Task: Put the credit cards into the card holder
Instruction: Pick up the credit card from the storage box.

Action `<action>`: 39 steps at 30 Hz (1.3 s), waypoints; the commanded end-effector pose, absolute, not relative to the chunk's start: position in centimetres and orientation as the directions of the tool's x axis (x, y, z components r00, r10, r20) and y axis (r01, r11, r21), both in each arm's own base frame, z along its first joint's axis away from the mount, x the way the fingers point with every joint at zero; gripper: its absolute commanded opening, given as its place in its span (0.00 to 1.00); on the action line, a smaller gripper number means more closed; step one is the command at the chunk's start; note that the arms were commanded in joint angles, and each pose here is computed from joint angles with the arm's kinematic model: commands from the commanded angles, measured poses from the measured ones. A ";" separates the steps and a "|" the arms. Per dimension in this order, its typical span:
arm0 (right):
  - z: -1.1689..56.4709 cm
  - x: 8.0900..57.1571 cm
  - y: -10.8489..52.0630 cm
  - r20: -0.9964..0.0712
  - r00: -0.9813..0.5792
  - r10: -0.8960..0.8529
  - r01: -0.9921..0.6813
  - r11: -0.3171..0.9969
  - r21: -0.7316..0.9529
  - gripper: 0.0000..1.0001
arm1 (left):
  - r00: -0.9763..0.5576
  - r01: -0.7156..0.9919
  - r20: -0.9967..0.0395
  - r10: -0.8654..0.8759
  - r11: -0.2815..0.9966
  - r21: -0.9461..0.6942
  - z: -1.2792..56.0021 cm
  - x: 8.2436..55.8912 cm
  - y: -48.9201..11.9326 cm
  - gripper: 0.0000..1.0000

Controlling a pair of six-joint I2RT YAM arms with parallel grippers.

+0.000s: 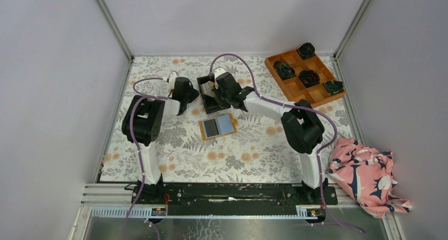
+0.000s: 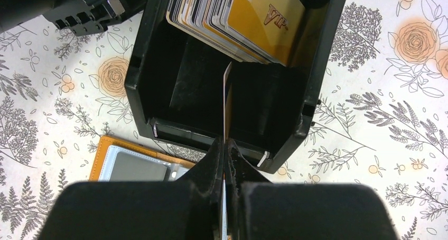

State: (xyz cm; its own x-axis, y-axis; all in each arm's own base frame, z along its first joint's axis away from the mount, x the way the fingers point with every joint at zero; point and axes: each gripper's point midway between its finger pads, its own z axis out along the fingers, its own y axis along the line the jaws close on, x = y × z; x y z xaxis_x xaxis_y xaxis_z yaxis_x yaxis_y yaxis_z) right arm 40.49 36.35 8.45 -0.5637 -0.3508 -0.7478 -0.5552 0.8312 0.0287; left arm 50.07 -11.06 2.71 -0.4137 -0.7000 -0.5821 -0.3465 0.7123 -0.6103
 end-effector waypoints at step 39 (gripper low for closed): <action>20.8 18.2 27.7 -0.751 -0.621 -0.227 -0.713 0.561 0.420 0.00 | -0.541 0.706 -0.760 -0.360 0.297 -0.643 19.1 24.7 -24.4 0.51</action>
